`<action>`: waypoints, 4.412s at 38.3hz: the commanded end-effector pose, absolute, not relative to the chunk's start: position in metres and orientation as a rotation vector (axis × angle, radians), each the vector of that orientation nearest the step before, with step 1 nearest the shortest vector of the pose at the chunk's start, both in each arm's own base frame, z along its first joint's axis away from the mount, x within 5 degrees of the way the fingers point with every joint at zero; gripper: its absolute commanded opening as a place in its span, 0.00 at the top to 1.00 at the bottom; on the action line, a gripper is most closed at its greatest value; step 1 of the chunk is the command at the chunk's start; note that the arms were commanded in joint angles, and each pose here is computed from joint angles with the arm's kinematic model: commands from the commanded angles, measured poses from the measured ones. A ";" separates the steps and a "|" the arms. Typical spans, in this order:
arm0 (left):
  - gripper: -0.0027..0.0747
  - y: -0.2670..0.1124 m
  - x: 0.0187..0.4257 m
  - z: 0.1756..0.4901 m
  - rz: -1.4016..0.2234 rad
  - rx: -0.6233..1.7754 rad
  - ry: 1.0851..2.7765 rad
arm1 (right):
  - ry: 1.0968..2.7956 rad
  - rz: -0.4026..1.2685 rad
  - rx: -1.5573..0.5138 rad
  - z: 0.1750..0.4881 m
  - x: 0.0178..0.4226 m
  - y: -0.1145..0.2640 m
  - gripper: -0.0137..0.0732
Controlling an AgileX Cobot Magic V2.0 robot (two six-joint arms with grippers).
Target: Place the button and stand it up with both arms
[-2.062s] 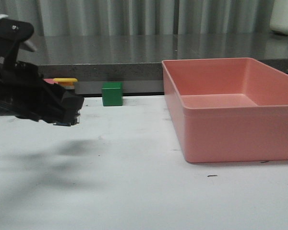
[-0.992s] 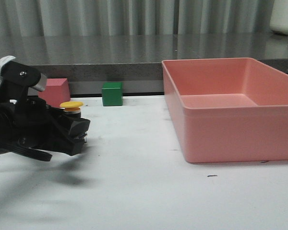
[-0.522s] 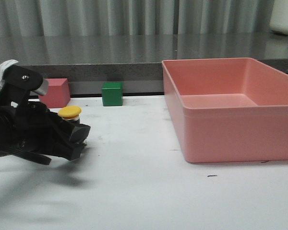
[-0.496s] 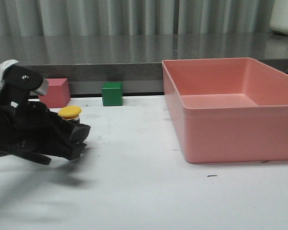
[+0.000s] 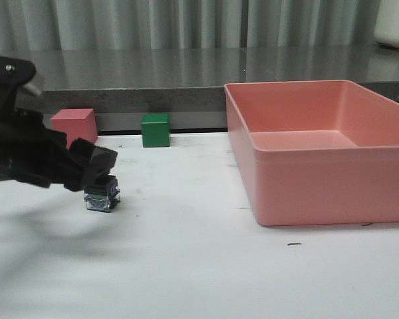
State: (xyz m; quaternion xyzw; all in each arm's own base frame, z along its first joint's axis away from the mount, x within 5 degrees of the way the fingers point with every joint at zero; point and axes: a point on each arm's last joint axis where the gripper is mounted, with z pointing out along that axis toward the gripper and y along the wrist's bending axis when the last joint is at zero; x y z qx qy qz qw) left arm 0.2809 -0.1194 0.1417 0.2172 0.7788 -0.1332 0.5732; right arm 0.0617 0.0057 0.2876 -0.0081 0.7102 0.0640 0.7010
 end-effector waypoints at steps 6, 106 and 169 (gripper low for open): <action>0.23 -0.131 0.254 0.222 -0.363 0.522 1.667 | 1.470 0.128 -0.035 0.305 0.060 0.006 0.92; 0.99 0.003 0.055 0.203 -0.019 -0.113 1.539 | 1.470 0.128 -0.035 0.305 0.060 0.006 0.92; 0.99 0.005 0.054 0.203 0.011 -0.142 1.546 | 1.611 0.175 -0.004 0.211 0.065 0.008 0.92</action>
